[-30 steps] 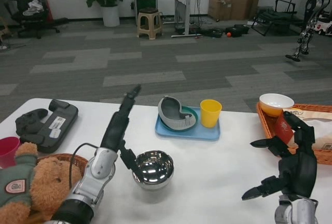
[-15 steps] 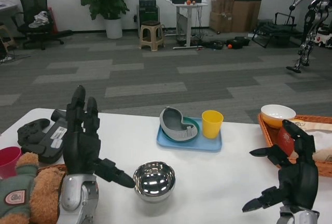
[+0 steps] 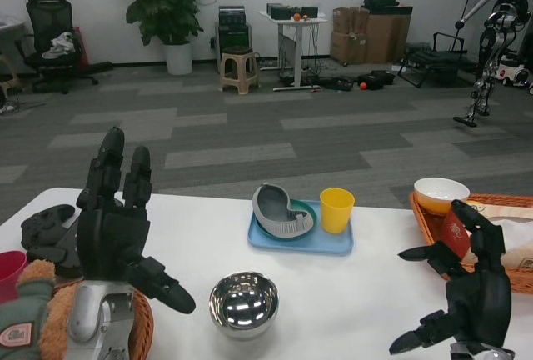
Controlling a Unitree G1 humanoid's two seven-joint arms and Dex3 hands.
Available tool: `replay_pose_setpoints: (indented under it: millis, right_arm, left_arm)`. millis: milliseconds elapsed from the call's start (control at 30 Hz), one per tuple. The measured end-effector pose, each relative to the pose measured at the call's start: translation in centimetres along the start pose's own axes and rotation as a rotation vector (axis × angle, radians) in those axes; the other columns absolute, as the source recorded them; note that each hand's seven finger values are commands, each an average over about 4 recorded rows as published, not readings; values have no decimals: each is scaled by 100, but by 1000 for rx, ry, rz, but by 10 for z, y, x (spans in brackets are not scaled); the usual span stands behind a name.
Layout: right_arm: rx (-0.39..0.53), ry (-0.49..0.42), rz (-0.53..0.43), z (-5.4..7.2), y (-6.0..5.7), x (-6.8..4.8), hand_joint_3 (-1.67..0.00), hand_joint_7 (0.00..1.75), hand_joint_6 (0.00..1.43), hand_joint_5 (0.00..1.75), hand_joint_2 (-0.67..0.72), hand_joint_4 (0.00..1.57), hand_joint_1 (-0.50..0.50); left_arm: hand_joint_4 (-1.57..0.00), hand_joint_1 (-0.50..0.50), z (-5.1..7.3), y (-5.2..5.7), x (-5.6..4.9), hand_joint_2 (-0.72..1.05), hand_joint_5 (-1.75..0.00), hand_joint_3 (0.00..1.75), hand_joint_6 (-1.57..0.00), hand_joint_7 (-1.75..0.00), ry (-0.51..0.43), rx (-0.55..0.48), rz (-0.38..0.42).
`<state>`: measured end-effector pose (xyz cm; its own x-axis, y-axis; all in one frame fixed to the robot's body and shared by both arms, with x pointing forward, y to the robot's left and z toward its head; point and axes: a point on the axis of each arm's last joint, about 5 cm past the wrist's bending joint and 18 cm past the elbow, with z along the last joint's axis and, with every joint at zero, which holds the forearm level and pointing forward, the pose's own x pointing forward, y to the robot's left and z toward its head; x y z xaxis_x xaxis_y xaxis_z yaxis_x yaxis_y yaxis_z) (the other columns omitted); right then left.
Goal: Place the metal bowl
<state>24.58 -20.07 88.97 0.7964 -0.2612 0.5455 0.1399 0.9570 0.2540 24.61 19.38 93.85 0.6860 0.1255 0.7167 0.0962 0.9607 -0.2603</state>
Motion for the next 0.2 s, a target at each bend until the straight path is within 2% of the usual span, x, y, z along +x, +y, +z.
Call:
replay_pose_setpoints:
  millis: [200]
  right_arm:
    - [1, -2, 1, 0, 0, 0, 0, 84, 0, 107, 72, 94, 29]
  left_arm:
    - [0, -48, 0, 1, -4, -72, 0, 0, 0, -14, 64, -9, -38]
